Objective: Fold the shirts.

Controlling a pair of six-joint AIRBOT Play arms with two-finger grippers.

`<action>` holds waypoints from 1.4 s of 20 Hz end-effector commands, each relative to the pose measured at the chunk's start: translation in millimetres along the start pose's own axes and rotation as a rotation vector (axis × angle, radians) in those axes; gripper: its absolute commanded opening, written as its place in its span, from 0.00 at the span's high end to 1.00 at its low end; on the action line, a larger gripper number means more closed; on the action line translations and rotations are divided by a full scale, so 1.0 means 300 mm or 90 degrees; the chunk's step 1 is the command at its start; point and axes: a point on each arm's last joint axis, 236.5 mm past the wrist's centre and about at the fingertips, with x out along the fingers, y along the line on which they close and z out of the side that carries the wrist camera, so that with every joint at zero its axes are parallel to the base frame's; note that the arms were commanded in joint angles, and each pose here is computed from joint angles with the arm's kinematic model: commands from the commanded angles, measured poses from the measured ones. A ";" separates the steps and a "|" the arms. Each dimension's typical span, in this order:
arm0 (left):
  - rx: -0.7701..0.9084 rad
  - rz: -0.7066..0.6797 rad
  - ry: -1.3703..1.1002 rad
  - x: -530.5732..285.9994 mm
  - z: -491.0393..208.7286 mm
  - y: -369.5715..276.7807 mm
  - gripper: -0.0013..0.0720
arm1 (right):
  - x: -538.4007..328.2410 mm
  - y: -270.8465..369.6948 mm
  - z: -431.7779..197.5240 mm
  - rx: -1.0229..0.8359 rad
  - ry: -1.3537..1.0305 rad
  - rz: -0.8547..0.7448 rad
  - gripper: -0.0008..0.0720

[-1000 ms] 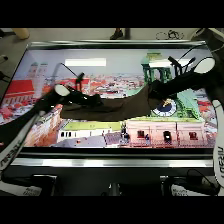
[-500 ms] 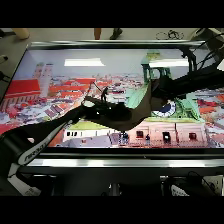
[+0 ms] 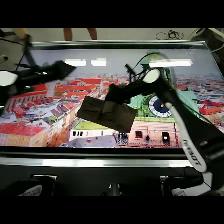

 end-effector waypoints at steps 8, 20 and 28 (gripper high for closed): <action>0.158 0.117 -0.066 -0.369 0.087 -0.060 0.95 | -0.281 -0.169 0.079 0.015 -0.021 -0.060 0.07; 0.137 0.326 0.144 -0.386 -0.112 0.279 0.95 | -0.122 -0.665 -0.164 0.178 0.066 -0.222 0.16; 0.137 0.326 0.144 -0.384 -0.112 0.282 0.95 | -0.157 -0.536 0.021 0.056 0.003 -0.160 0.96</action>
